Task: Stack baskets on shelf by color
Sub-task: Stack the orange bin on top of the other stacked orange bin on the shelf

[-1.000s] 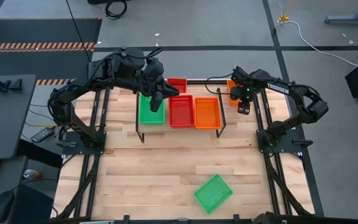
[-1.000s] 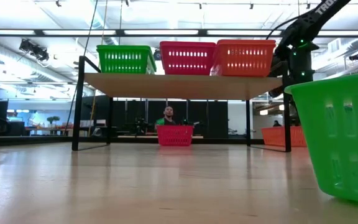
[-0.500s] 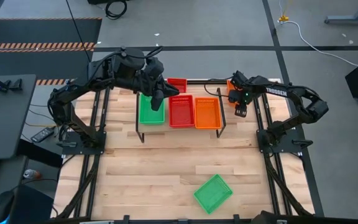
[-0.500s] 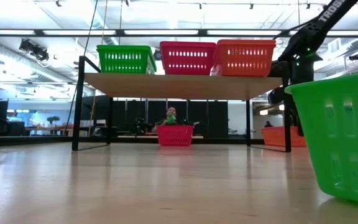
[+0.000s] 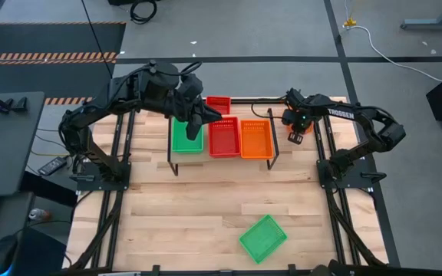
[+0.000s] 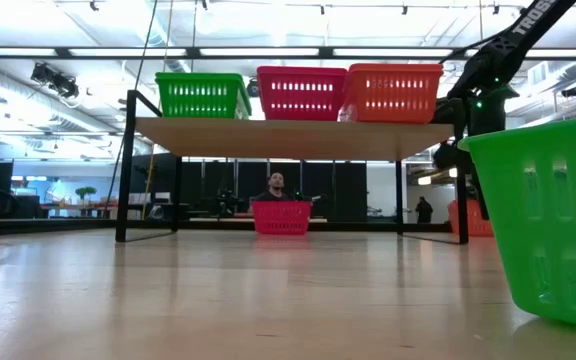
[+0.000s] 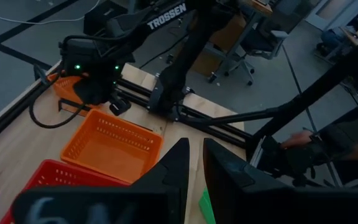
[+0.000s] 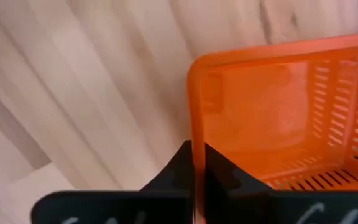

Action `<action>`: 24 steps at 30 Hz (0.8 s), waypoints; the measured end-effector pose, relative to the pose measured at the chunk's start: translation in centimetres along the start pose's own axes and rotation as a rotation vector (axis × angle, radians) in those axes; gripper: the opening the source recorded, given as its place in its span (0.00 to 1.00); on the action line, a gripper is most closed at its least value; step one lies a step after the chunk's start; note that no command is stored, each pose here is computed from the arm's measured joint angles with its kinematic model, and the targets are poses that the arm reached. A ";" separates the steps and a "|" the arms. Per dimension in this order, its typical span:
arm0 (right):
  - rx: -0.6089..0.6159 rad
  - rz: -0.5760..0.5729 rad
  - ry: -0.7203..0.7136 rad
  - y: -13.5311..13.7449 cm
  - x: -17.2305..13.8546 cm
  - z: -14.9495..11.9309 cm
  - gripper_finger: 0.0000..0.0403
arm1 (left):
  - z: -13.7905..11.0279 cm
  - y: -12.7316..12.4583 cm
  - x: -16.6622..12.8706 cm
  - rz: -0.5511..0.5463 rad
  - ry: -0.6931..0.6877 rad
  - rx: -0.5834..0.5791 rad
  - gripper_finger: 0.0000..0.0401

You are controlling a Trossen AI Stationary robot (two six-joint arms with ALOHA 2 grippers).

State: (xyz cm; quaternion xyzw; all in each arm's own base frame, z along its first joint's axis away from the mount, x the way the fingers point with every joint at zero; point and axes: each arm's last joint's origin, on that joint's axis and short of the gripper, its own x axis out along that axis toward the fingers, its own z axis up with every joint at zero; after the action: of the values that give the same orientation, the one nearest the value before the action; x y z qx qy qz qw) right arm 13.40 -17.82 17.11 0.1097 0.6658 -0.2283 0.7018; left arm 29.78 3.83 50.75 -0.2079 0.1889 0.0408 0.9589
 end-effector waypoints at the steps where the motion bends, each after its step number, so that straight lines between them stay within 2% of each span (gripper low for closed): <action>1: 0.012 -0.006 0.002 -0.1 -0.2 0.1 0.04 | 0.0 0.0 0.0 0.001 -0.002 0.001 0.13; 6: 0.060 -0.017 -0.035 -1.0 -2.5 1.4 0.02 | 0.0 0.0 0.0 0.004 -0.005 0.004 0.13; 11: 0.066 -0.010 -0.086 -1.7 -7.1 3.3 0.02 | 0.0 0.0 0.0 0.005 -0.006 0.025 0.13; 18: 0.001 0.025 -0.271 -1.4 -17.0 5.4 0.02 | 0.1 0.3 0.0 0.016 -0.004 0.067 0.13; 24: -0.015 0.042 -0.458 0.4 -25.6 4.9 0.02 | 0.8 2.2 -0.4 0.081 -0.031 0.035 0.13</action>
State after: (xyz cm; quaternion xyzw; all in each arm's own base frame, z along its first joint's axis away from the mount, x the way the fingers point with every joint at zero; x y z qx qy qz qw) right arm 17.68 -15.20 42.74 0.0636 0.4886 -0.2276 0.8399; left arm 29.38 6.18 50.73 -0.1824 0.1833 0.0796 0.9627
